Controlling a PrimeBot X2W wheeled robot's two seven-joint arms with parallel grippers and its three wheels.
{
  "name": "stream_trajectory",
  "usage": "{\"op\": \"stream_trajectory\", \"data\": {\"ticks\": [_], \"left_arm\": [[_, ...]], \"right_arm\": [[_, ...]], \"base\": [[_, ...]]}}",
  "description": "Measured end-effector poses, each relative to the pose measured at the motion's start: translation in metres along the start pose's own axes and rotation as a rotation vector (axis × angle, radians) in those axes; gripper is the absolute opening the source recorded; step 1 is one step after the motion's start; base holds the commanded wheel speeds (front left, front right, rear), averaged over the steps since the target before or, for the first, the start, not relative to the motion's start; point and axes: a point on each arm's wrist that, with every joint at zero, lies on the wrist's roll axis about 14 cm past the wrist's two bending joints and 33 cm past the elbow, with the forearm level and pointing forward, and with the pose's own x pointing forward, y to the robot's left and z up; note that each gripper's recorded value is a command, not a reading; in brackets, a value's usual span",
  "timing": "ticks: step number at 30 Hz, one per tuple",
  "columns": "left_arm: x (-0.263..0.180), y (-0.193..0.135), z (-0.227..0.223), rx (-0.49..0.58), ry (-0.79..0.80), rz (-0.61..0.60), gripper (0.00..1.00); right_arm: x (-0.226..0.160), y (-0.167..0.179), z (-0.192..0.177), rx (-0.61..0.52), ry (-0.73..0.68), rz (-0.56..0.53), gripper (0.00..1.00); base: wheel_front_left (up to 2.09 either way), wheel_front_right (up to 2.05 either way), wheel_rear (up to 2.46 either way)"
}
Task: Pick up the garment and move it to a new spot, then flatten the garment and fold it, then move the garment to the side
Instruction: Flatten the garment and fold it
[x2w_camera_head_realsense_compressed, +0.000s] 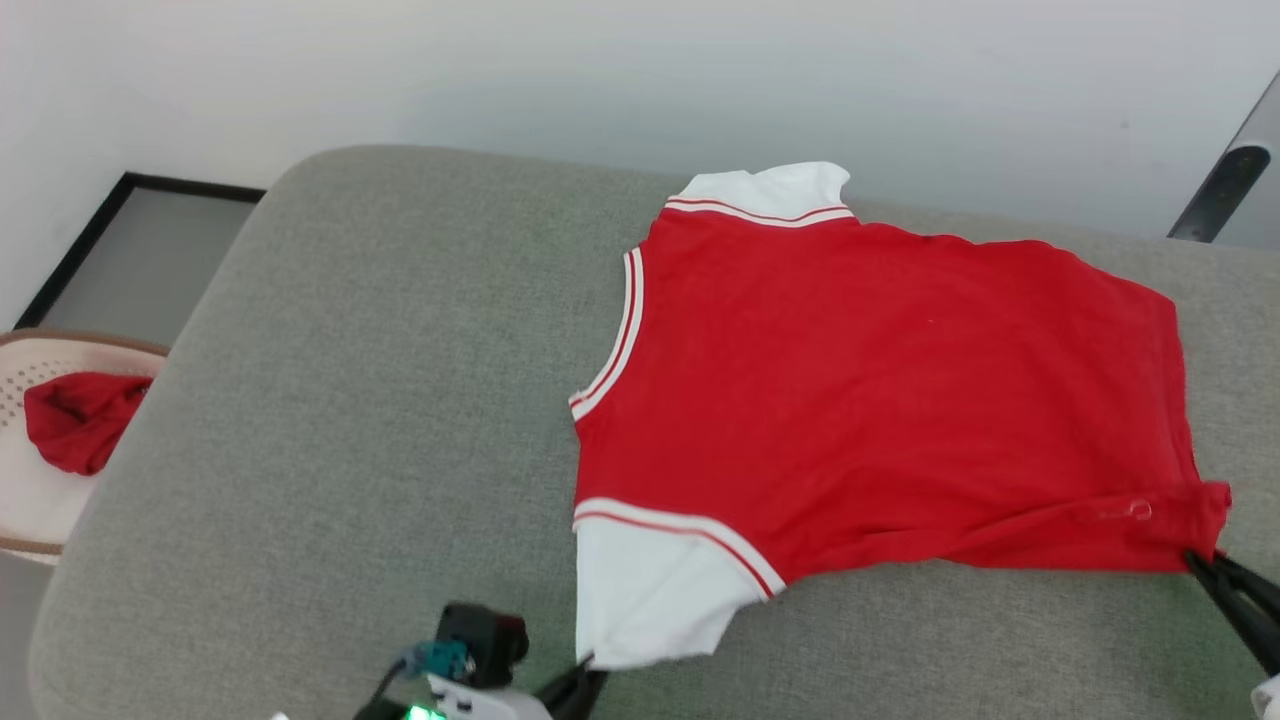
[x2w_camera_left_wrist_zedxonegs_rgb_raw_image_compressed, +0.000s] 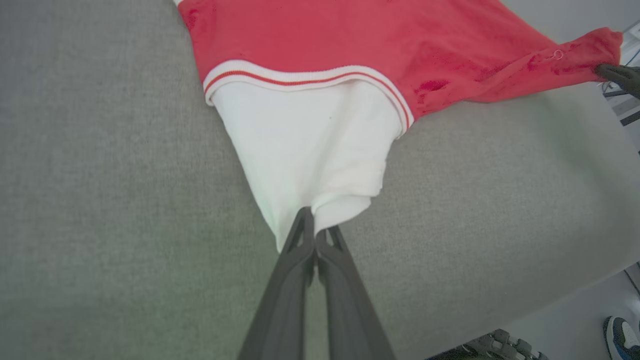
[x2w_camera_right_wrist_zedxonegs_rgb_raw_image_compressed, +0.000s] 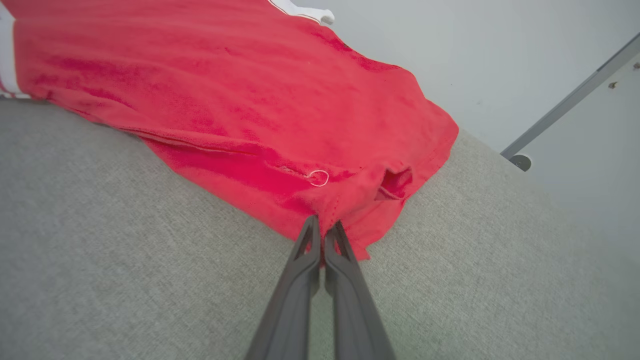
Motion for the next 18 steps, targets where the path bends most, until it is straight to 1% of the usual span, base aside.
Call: {"op": "stream_trajectory", "data": {"ticks": [4, 7, 9, 11, 13, 16, 18], "left_arm": [[-0.007, -0.005, -0.019, -0.041, 0.062, 0.014, 0.00], [-0.011, -0.005, -0.026, -0.053, 0.100, 0.024, 0.00], [-0.014, -0.006, -0.022, -0.055, 0.098, 0.027, 0.00], [-0.016, -0.001, -0.013, -0.037, 0.090, 0.038, 0.00], [-0.018, 0.004, 0.002, -0.010, 0.071, 0.050, 0.00], [-0.021, 0.006, 0.021, 0.049, 0.064, 0.049, 0.00], [-0.019, 0.006, 0.037, 0.108, 0.048, 0.040, 0.00]], "right_arm": [[-0.006, 0.009, -0.013, 0.035, 0.018, 0.018, 0.00], [-0.011, 0.009, -0.020, 0.079, 0.021, 0.003, 0.00], [-0.015, 0.004, -0.022, 0.101, 0.018, -0.019, 0.00], [-0.018, -0.003, -0.021, 0.130, 0.007, -0.047, 0.00], [-0.021, -0.008, -0.020, 0.136, -0.002, -0.065, 0.00], [-0.025, -0.019, -0.018, 0.140, -0.012, -0.101, 0.00], [-0.025, -0.027, -0.015, 0.142, -0.023, -0.123, 0.00]], "base": [[0.00, 0.00, 0.00], [0.00, 0.00, 0.00], [0.00, 0.00, 0.00], [0.00, 0.00, 0.00], [0.00, 0.00, 0.00], [0.00, 0.00, 0.00], [0.00, 0.00, 0.00]]}}
